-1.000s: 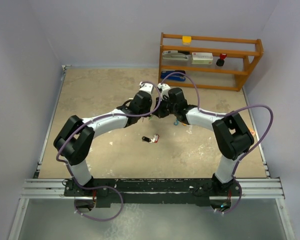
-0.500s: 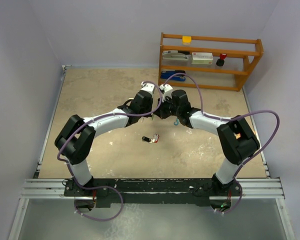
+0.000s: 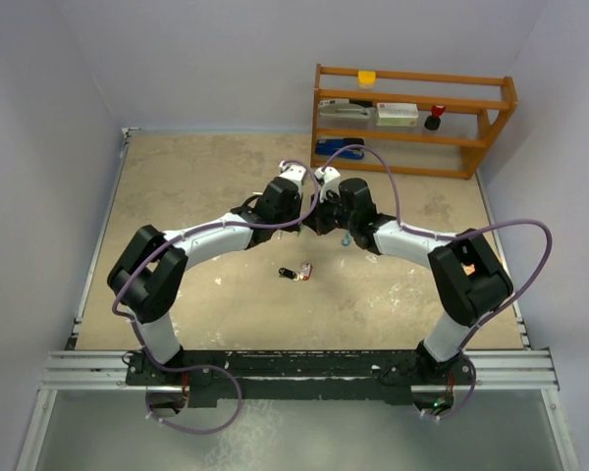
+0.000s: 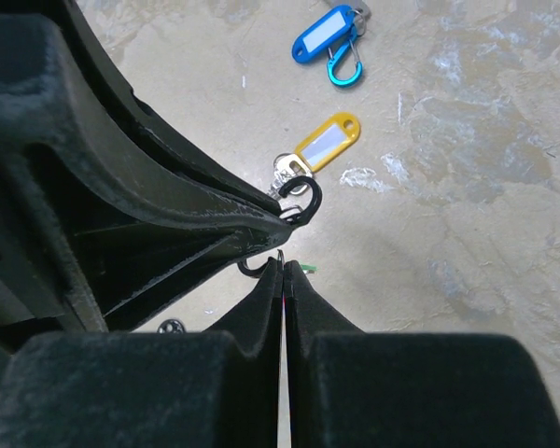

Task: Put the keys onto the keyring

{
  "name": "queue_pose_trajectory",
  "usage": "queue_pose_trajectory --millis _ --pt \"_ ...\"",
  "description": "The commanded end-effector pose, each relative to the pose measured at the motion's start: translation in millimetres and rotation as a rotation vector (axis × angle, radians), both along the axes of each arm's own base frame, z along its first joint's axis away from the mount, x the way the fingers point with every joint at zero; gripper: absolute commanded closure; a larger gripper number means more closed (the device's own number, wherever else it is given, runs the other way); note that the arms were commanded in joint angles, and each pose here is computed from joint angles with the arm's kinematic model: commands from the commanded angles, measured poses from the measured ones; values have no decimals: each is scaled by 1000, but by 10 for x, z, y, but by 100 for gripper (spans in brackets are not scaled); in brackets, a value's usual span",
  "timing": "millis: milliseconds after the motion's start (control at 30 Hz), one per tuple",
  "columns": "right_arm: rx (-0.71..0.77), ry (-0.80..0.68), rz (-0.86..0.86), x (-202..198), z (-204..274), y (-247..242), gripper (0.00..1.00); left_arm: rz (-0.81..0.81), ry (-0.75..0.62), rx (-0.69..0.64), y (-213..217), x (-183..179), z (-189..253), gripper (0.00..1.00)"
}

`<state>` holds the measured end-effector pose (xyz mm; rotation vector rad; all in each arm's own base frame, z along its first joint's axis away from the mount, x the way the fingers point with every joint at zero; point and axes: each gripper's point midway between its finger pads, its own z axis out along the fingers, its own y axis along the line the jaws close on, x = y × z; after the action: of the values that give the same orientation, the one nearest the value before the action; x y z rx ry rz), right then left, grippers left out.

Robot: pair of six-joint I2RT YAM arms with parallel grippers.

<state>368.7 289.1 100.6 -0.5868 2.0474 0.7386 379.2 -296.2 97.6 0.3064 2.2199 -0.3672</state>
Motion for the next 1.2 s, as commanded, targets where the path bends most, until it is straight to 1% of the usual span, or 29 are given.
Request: queue_pose_trajectory --millis 0,1167 --pt "45 -103 17 42 335 56 100 -35 -38 -37 -137 76 187 100" --pt "34 -78 72 -65 244 126 100 2 -65 -27 -104 164 276 100"
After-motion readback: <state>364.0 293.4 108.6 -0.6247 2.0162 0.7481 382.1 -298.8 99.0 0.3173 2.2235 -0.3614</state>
